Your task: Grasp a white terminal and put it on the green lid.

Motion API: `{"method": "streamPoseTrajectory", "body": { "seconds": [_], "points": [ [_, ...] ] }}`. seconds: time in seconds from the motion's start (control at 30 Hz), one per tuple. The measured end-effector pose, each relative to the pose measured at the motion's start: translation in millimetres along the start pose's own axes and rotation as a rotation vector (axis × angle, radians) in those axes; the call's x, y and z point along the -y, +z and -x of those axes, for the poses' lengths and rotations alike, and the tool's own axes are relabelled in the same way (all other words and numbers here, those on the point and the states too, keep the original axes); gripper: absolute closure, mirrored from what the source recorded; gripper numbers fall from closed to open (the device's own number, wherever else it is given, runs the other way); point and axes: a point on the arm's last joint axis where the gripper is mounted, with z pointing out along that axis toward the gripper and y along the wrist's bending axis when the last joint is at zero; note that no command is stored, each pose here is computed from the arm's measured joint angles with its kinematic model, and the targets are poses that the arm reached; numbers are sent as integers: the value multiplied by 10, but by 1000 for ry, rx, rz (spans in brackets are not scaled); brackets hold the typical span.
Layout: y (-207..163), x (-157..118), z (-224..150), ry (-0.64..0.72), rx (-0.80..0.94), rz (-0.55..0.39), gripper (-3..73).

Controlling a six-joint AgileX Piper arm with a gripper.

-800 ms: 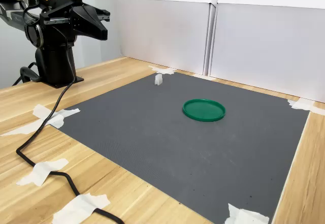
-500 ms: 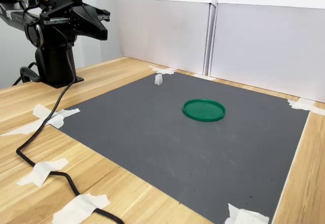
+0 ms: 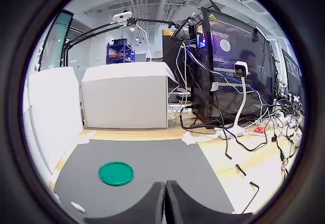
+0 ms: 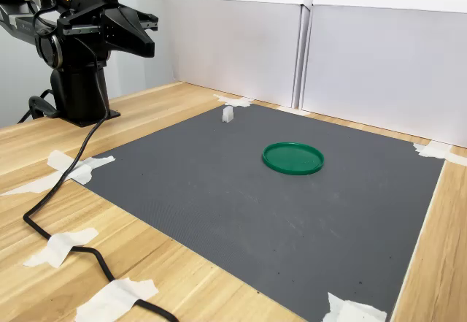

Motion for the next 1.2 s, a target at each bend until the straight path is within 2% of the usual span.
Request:
{"method": "streamPoseTrajectory", "body": {
  "seconds": [0.23, 0.37, 0.73, 0.97, 1.1, 1.2],
  "points": [
    [-10, 0, 44, -12, -16, 0, 711],
    [-6, 0, 226, -23, -110, 5, 711],
    [325, 3, 725, -54, -623, 31, 711],
    [596, 8, 855, -54, -807, 98, 709],
    [651, 25, 856, 3, -905, 137, 658],
    [694, 27, 800, 17, -1004, 170, 573]
  ]
}}
